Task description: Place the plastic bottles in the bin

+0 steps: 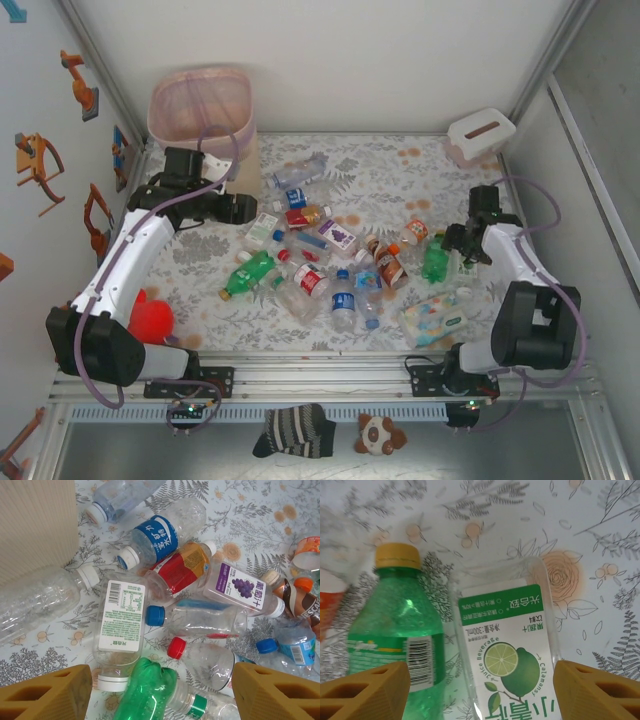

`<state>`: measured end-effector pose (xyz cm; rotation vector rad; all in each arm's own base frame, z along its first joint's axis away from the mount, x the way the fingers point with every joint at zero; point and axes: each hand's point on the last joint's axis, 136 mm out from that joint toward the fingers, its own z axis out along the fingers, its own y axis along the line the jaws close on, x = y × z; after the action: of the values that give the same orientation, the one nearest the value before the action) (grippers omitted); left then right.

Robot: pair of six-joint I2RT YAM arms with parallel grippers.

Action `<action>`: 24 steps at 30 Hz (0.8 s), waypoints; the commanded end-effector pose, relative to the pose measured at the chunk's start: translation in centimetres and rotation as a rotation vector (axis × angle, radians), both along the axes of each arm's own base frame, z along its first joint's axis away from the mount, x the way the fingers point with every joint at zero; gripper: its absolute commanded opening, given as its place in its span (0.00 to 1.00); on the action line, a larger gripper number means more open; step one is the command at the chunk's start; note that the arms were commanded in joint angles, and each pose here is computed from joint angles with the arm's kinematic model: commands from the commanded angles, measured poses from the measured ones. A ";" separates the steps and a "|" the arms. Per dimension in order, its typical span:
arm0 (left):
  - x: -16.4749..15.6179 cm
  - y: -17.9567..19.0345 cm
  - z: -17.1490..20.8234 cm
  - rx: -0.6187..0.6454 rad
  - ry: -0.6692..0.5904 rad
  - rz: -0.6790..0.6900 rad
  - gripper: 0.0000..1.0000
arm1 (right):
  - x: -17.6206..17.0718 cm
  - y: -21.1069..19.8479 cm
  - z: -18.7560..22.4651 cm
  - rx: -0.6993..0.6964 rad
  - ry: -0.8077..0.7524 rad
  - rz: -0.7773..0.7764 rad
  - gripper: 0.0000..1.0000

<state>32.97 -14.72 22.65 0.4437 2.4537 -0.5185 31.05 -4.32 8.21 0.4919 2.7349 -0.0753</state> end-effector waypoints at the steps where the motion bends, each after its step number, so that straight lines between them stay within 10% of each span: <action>1: -0.4 -0.5 0.5 -0.034 -0.010 -0.015 0.73 | 0.5 1.0 -0.3 0.069 -0.031 -0.006 0.71; 24: -0.5 -0.4 0.7 -0.042 -0.014 -0.004 0.73 | 2.5 6.2 -3.5 0.217 0.050 0.052 0.71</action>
<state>32.90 -14.98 22.61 0.4395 2.4515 -0.5422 32.59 1.53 4.44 0.4660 2.8386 0.2055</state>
